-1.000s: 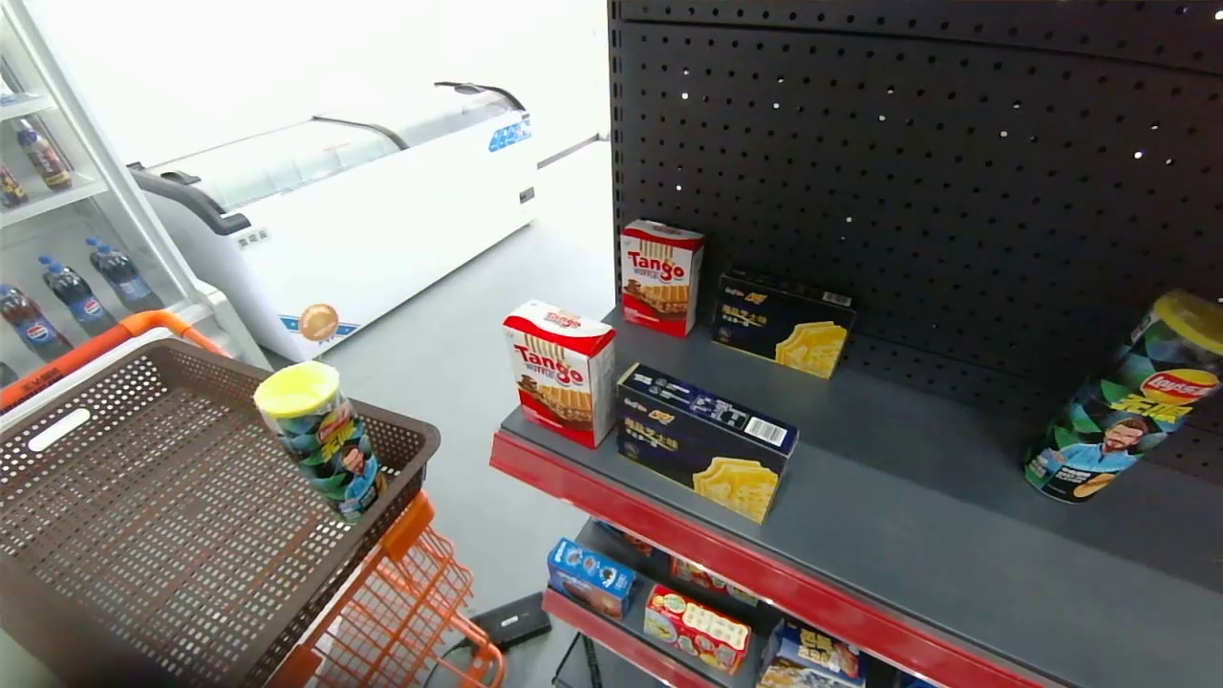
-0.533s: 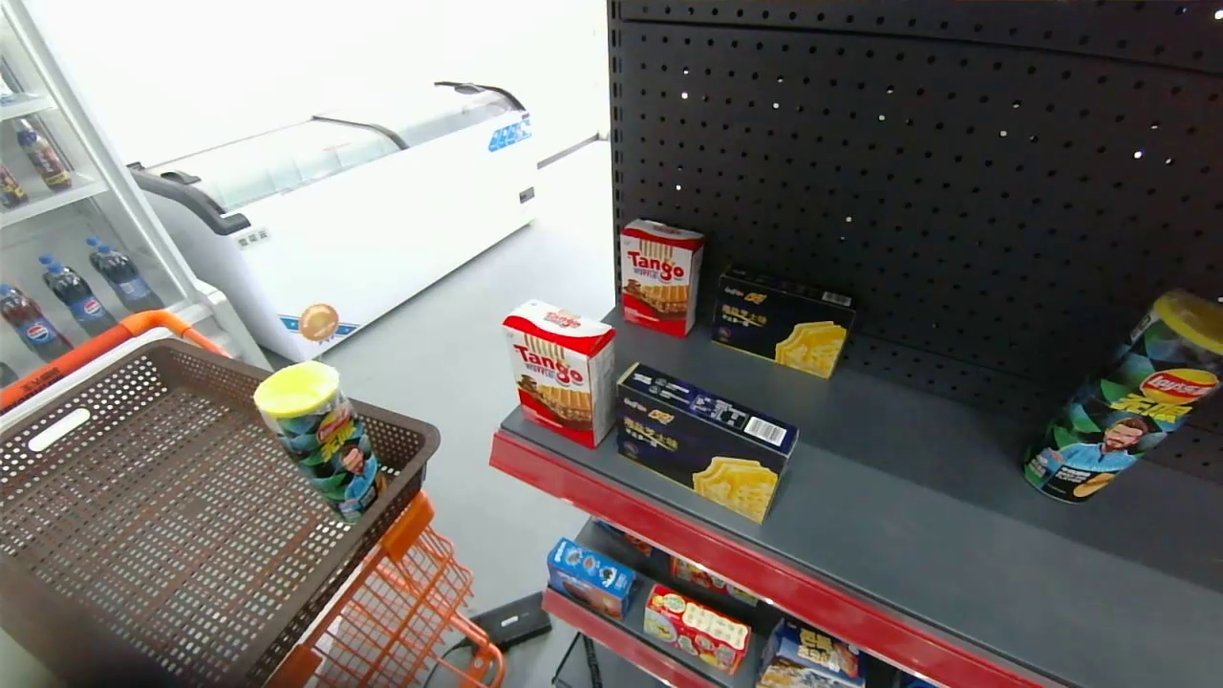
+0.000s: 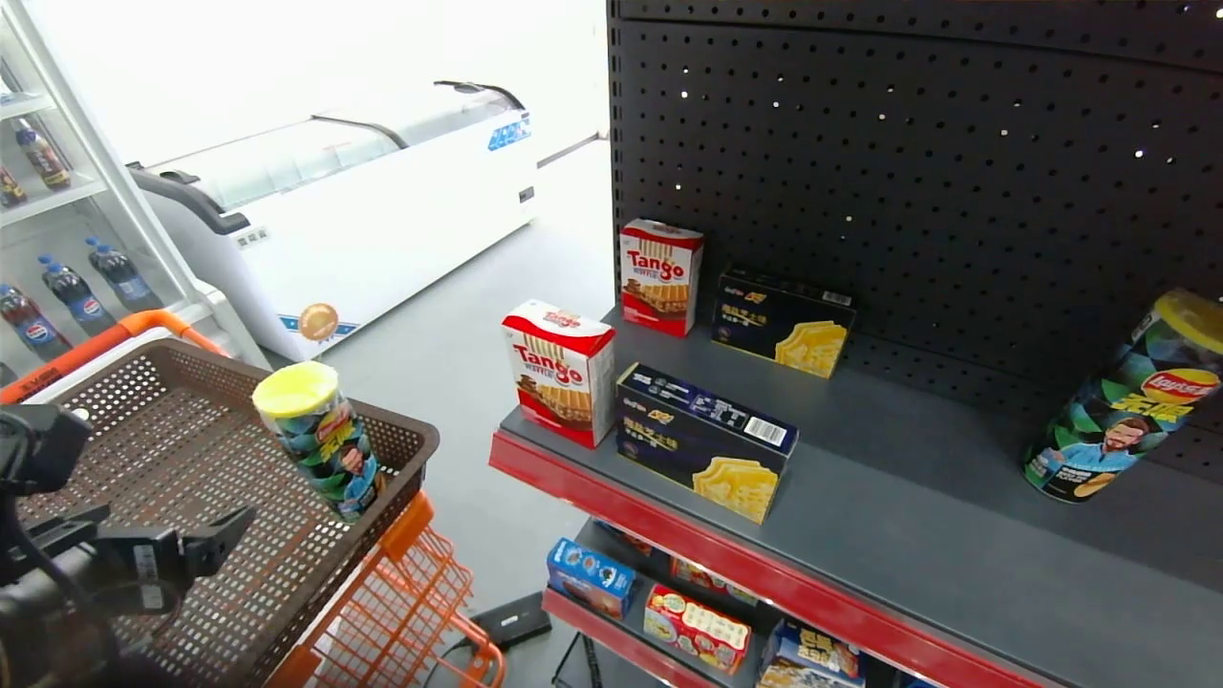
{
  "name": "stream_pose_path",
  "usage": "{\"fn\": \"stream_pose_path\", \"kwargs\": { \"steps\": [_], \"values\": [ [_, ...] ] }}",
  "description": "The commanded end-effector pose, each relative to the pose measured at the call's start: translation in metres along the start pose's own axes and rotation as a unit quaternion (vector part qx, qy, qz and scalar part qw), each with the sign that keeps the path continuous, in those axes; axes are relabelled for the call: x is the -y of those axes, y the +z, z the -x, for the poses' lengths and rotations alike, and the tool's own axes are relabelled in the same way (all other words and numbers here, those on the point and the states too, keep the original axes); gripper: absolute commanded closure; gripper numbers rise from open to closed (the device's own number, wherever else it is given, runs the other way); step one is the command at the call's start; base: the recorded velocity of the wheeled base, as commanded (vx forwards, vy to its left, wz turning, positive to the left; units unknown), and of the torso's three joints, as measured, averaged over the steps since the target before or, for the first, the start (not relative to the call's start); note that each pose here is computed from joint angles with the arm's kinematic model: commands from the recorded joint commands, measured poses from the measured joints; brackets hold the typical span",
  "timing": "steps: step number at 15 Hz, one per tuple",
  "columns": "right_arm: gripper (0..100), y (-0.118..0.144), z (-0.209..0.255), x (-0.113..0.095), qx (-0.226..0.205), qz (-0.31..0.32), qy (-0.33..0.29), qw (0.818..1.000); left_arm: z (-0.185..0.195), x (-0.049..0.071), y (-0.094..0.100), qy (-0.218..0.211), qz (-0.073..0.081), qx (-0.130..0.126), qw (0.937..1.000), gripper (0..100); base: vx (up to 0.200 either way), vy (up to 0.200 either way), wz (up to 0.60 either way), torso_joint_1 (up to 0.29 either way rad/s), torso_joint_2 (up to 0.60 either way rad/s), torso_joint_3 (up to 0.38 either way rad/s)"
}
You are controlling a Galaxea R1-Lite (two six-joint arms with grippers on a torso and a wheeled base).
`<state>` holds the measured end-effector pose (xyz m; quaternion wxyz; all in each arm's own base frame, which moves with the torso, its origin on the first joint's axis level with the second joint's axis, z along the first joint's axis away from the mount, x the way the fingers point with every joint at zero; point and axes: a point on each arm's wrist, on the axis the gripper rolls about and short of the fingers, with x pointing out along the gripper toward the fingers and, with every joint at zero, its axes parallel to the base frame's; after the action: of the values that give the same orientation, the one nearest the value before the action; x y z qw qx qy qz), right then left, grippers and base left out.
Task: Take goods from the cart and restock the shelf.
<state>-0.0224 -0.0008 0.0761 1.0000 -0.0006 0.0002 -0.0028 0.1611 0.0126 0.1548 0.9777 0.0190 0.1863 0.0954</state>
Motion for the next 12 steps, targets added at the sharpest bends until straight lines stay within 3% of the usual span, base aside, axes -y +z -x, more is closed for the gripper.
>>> {"fn": "stream_pose_path", "kwargs": {
  "steps": [1,3,5,10,12],
  "values": [
    [0,0.0,0.0,0.0,-0.001,0.0,0.0,1.0,-0.055,0.008,-0.016,0.001,-0.012,-0.04,0.9992,0,0.0,0.0,0.0,0.0,0.0,0.0],
    [0,0.0,0.0,0.0,-0.001,0.0,0.0,1.0,-0.083,0.011,-0.022,-0.002,-0.016,-0.002,0.9999,0,0.0,0.0,0.0,0.0,0.0,0.0],
    [0,0.0,0.0,0.0,0.0,0.0,0.0,1.0,-0.103,0.014,-0.027,-0.011,-0.014,0.019,0.9997,0,0.0,0.0,0.0,0.0,0.0,0.0],
    [0,0.0,0.0,0.0,0.0,0.0,0.0,1.0,-0.139,0.015,-0.038,-0.022,-0.008,0.036,0.9991,0,0.0,0.0,0.0,0.0,0.0,0.0],
    [0,0.0,0.0,0.0,-0.001,0.0,0.0,1.0,-0.155,0.012,-0.034,-0.02,-0.006,0.048,0.9986,0,0.0,0.0,0.0,0.0,0.0,0.0]
  ]
}}
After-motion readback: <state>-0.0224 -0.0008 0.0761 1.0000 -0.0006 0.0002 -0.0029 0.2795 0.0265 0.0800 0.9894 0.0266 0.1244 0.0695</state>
